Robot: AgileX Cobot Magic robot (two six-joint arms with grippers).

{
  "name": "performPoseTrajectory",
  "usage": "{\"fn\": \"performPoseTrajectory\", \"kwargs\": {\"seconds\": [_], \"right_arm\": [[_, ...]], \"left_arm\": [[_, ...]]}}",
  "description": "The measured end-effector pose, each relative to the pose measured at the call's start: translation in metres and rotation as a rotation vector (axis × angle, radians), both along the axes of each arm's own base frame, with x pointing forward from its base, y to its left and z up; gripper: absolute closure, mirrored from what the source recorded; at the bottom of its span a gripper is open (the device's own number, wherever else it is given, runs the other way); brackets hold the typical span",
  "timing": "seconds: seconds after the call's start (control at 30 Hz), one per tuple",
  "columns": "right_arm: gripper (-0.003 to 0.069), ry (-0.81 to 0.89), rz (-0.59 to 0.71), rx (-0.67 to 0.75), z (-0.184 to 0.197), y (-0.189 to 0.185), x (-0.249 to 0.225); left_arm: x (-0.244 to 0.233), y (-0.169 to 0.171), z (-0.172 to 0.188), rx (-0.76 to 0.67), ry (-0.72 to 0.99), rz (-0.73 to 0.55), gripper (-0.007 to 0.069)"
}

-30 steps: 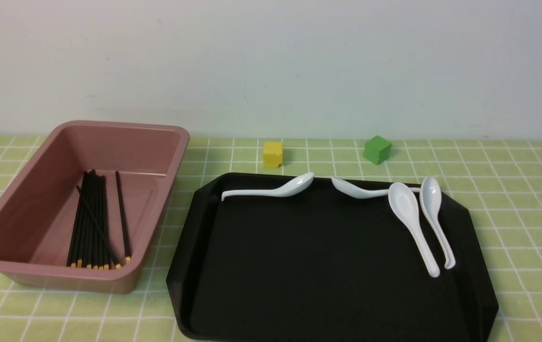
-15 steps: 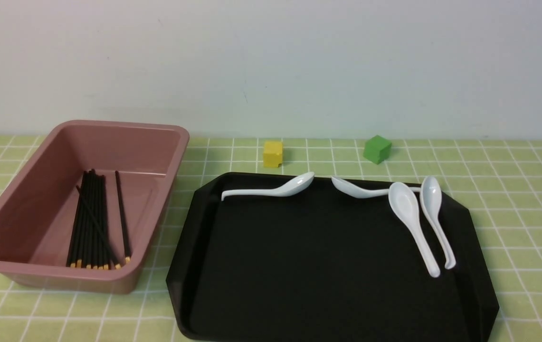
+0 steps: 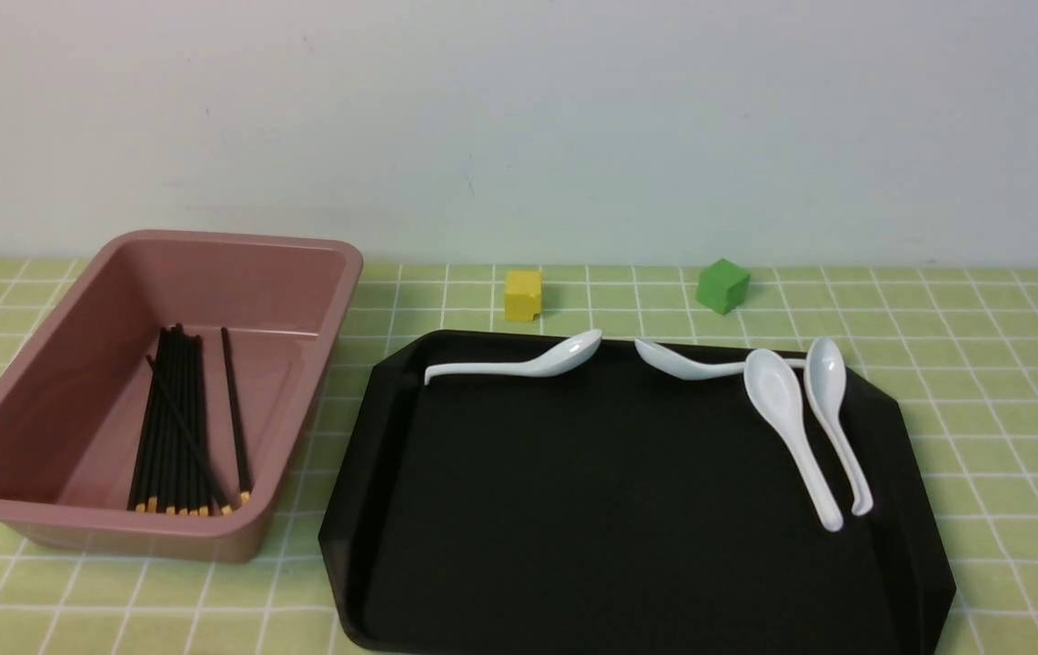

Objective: On green tablecloth take chopsticks from black tray and put them in box.

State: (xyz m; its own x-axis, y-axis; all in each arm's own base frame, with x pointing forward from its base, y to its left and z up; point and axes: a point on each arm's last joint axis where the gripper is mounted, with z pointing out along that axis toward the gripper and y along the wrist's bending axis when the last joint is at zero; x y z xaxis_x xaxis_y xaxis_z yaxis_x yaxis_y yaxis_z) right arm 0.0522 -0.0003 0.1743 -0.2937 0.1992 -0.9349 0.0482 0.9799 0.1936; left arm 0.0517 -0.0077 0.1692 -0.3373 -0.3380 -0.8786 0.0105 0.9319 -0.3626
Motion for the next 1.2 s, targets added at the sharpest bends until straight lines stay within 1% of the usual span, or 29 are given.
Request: {"fn": "performPoseTrajectory", "kwargs": {"seconds": [1.2], "right_arm": [[0.0532, 0.002, 0.000, -0.001, -0.0002, -0.0001, 0.0000]], "left_arm": [[0.0000, 0.0000, 0.0000, 0.000, 0.000, 0.000, 0.0387]]}}
